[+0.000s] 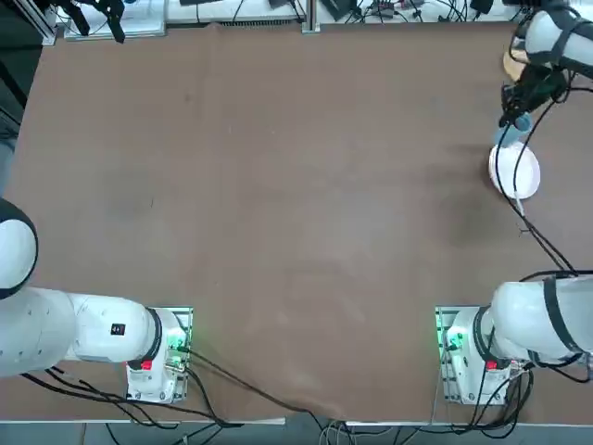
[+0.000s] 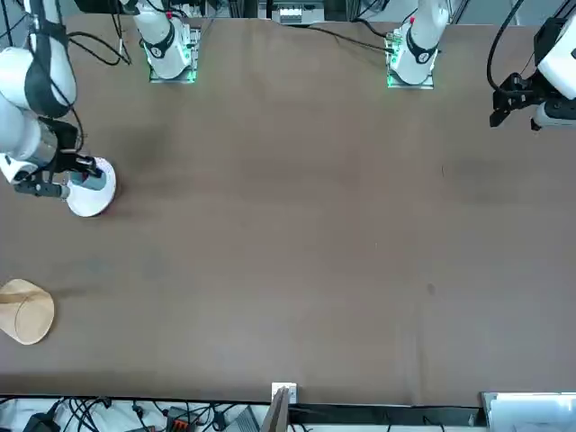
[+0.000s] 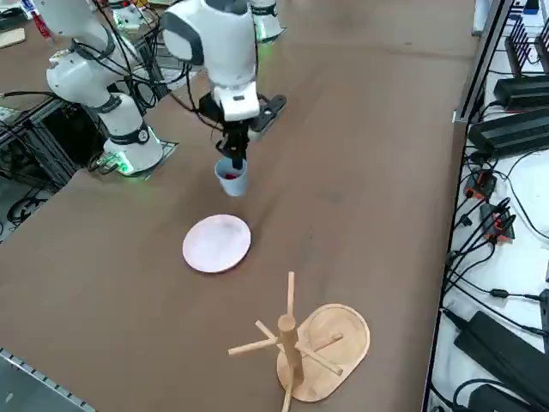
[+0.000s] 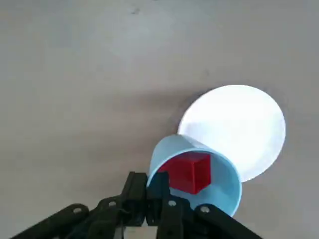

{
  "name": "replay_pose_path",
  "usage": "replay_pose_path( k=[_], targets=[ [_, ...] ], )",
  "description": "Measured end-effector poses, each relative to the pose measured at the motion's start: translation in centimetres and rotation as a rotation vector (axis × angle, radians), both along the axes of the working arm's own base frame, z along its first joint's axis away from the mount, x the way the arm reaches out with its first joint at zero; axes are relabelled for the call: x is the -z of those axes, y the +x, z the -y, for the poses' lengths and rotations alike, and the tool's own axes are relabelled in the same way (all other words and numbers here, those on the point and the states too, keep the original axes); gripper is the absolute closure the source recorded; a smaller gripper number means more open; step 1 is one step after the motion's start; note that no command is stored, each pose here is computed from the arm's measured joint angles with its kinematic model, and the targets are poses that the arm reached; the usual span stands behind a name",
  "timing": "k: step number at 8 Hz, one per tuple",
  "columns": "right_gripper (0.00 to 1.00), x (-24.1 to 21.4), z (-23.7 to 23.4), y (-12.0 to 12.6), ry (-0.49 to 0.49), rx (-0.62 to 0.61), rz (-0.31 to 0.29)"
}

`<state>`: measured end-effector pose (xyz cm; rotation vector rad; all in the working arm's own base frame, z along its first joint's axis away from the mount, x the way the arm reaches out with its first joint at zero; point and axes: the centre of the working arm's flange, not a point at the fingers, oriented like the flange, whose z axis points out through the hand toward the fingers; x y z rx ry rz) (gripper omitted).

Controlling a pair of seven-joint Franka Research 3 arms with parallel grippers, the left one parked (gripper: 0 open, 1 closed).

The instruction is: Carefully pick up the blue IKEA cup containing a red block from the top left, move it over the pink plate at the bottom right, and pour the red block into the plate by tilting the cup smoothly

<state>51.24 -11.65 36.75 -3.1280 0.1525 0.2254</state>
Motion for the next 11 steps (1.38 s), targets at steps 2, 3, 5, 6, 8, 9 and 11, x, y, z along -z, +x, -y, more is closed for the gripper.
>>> replay_pose_path(
  k=[2,3,5,6,8,9,11],
  targets=[
    [0.97,0.9,2.0,-0.9,0.005,0.011,-0.001],
    [0.97,0.9,2.9,-1.2,0.009,0.002,-0.001],
    [0.97,1.0,4.7,-1.8,0.033,-0.111,0.0],
    [0.97,1.2,5.5,-2.1,0.053,-0.184,0.0],
    [0.97,1.8,5.6,-2.2,0.135,-0.291,0.024],
    [0.97,2.1,5.3,-2.0,0.197,-0.319,0.055],
    [0.97,2.4,6.2,-2.3,0.298,-0.361,0.123]
  ],
)
